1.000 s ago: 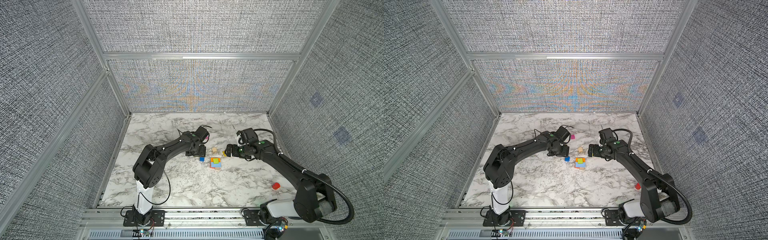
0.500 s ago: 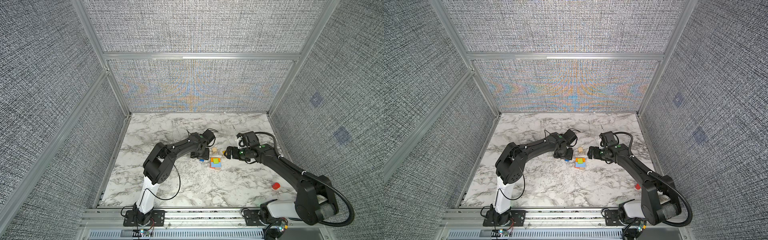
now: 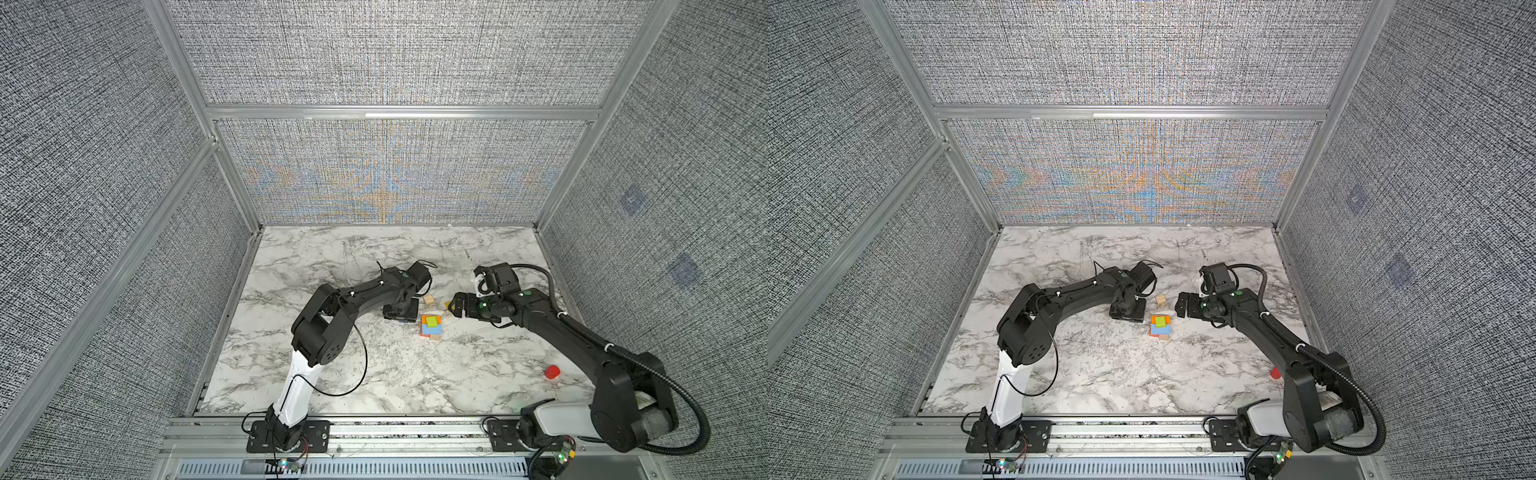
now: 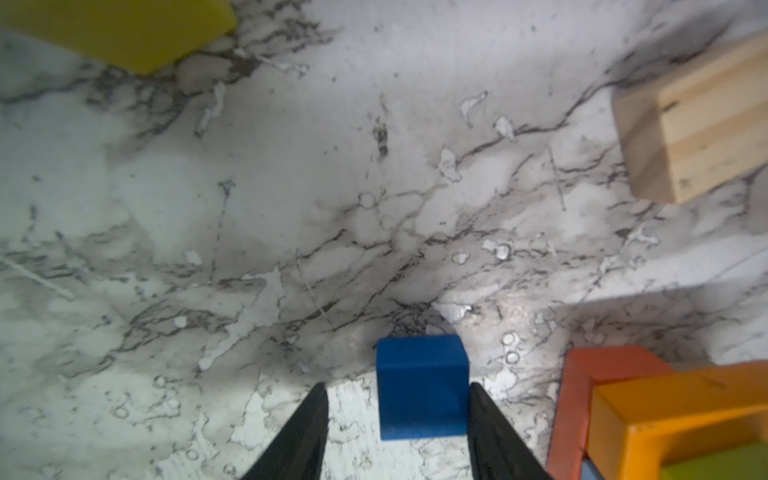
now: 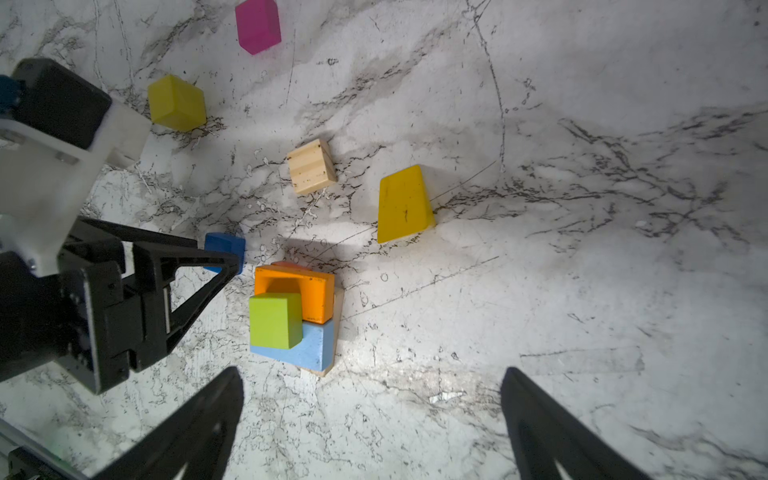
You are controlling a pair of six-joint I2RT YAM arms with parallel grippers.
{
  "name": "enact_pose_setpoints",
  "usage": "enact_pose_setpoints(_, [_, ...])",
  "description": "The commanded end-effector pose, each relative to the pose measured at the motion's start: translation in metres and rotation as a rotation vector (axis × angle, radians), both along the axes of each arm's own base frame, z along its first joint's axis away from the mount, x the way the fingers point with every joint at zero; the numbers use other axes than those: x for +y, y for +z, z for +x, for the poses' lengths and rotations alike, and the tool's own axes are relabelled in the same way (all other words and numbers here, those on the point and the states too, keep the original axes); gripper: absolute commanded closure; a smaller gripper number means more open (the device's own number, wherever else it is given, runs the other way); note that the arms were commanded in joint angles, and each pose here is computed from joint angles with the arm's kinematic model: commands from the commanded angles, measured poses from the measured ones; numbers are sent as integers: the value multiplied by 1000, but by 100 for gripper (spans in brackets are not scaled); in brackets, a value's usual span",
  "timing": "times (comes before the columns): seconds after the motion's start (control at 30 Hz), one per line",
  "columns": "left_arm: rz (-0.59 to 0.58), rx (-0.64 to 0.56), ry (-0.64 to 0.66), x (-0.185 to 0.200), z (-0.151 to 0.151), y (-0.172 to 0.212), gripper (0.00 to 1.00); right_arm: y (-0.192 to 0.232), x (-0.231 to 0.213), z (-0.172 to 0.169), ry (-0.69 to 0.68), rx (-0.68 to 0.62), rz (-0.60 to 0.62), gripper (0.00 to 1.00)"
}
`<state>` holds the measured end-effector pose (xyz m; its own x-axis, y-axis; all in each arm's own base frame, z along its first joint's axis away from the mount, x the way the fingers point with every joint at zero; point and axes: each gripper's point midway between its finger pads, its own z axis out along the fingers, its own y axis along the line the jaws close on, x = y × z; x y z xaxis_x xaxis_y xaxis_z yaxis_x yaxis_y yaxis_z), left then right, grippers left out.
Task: Build the wood block tower
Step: 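Lower the left gripper around the blue cube and close on it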
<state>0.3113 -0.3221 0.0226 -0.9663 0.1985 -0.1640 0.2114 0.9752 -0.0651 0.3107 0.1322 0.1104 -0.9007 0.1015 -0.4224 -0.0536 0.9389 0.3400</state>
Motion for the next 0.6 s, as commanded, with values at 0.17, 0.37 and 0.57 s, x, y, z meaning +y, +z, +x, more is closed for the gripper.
enact_pose_setpoints(0.17, [-19, 0, 0, -7, 3, 4, 57, 0, -1, 1, -8, -4, -1, 1])
enact_pose_setpoints(0.37, [-23, -1, -2, -9, 3, 6, 64, -1, -2, 1, -13, 0, -6, 1])
enact_pose_setpoints(0.57, [-17, -3, -3, -7, 2, 8, 68, -1, -3, 0, -14, 4, -4, 1])
